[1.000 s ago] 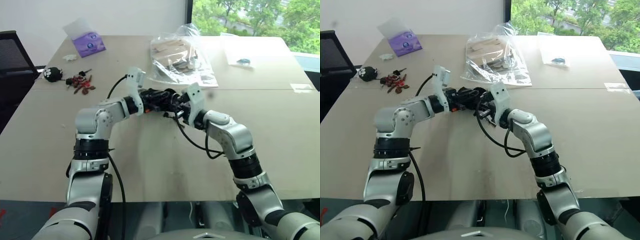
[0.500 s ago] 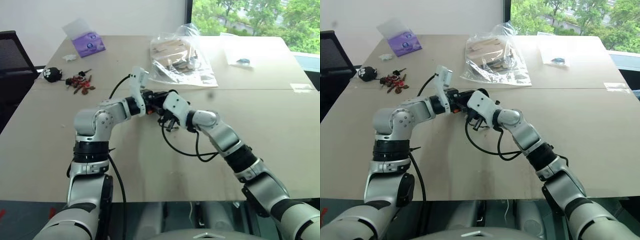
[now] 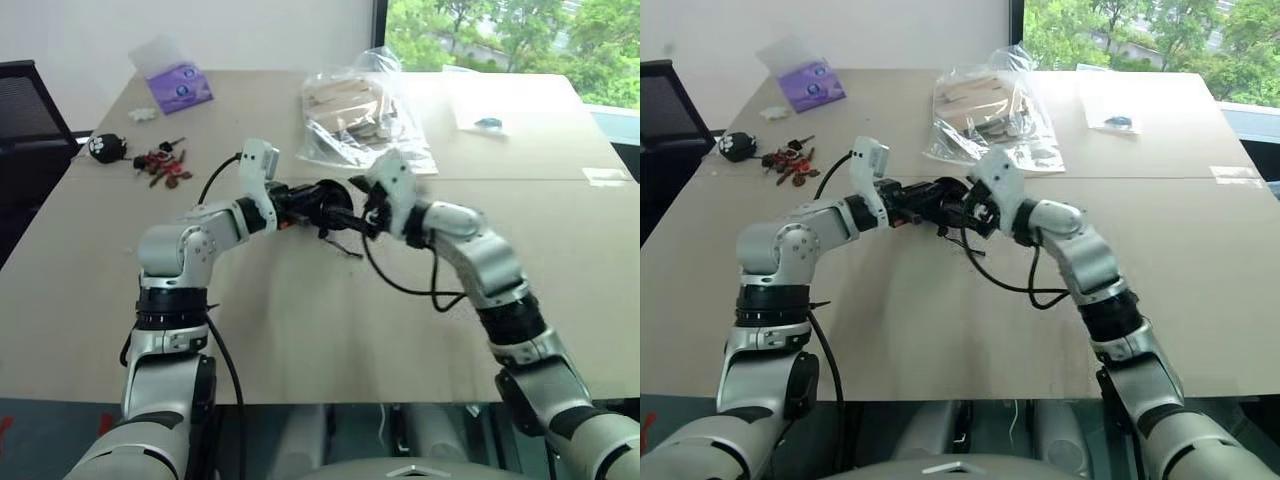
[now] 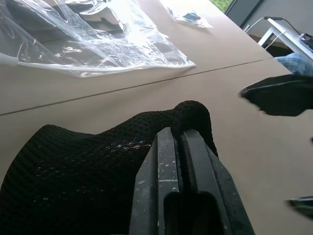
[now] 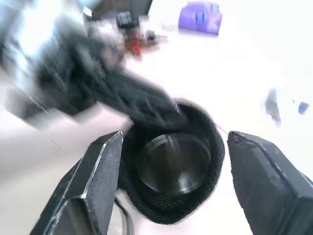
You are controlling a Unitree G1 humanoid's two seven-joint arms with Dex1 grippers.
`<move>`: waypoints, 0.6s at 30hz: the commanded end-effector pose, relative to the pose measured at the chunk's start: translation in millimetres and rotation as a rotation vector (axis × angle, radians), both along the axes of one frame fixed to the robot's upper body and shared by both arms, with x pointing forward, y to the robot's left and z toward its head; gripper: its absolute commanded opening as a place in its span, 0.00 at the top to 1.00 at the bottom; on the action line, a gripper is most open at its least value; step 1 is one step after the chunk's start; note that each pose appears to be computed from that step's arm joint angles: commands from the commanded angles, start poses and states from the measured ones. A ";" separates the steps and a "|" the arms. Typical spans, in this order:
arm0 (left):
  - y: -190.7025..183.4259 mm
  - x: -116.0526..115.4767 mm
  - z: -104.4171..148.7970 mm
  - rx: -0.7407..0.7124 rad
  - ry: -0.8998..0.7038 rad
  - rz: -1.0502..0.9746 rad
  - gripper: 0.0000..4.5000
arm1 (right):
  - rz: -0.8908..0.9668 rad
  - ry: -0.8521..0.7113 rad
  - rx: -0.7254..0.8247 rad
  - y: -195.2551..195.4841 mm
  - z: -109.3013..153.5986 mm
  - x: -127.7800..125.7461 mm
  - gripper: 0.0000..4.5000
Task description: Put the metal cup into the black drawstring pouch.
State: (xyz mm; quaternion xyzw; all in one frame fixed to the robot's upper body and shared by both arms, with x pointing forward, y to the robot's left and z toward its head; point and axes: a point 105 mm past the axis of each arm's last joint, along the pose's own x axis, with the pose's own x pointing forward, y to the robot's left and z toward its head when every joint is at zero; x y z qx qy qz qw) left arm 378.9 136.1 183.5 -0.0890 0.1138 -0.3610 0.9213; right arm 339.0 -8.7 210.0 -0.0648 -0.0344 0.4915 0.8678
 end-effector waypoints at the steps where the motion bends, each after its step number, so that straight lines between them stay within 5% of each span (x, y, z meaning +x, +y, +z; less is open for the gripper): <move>1: 7.6 3.9 21.6 -0.027 -0.071 0.032 1.00 | 0.045 0.011 0.044 -15.9 14.3 -22.2 0.01; 11: 14.6 7.2 43.3 -0.059 -0.099 0.031 1.00 | -0.091 0.106 -0.121 -24.4 -62.2 -7.0 0.01; 18: 13.2 8.6 47.1 -0.039 -0.099 0.022 1.00 | -0.082 0.129 -0.031 14.4 -72.7 20.3 0.01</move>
